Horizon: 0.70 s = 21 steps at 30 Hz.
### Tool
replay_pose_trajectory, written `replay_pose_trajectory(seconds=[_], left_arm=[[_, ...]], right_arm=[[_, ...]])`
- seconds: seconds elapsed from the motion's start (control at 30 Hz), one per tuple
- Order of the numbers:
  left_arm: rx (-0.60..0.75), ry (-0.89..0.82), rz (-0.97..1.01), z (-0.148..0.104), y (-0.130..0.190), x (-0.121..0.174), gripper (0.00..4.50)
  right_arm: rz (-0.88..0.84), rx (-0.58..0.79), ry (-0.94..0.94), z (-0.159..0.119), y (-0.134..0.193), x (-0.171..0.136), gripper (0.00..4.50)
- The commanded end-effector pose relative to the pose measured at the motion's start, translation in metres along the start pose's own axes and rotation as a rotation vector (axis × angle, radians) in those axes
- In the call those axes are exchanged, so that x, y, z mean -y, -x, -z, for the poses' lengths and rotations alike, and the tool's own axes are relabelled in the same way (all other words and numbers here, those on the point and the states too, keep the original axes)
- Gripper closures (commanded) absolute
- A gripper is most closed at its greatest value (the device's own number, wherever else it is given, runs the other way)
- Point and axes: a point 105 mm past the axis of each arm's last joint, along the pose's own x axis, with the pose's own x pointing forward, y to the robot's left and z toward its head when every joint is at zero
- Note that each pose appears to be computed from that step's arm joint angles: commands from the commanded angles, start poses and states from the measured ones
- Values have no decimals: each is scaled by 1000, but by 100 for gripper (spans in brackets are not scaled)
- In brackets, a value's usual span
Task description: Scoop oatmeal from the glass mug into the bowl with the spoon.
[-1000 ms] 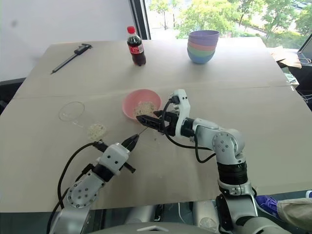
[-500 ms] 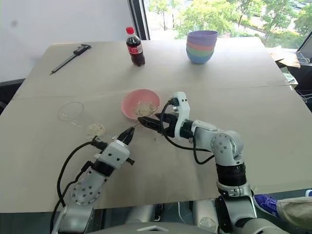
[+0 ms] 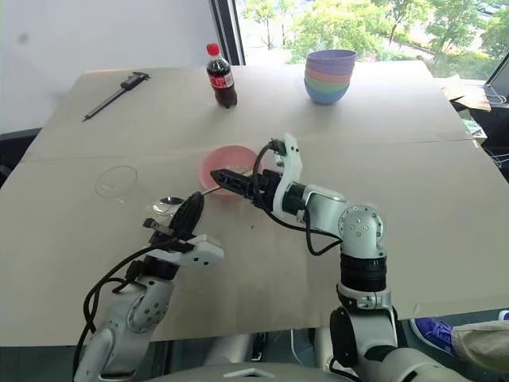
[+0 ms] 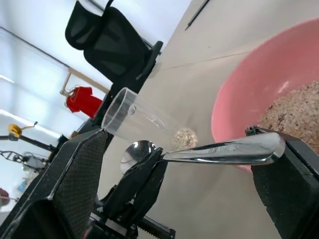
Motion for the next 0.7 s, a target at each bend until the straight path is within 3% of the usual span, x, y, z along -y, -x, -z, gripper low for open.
replay_pose_trajectory(seconds=[0.03, 0.23, 0.37, 0.47, 0.6, 0.7], left_arm=[[34, -31, -72, -9, -3, -13, 448], [36, -31, -75, -10, -3, -12, 448], [37, -37, -65, -10, -2, -11, 450], [47, -42, -51, -11, -2, -9, 450], [44, -39, -45, -10, -2, -9, 450], [54, -14, -16, -11, -3, -4, 450]], right_arm=[[-35, 16, -28, -6, -3, -11, 0], [-8, 57, -66, -14, -7, -8, 0], [-13, 65, -79, -15, -8, -10, 122], [-29, 67, -89, -16, -9, -13, 288], [-45, 56, -98, -14, -10, -17, 448], [-46, 57, -107, -13, -10, -18, 448]])
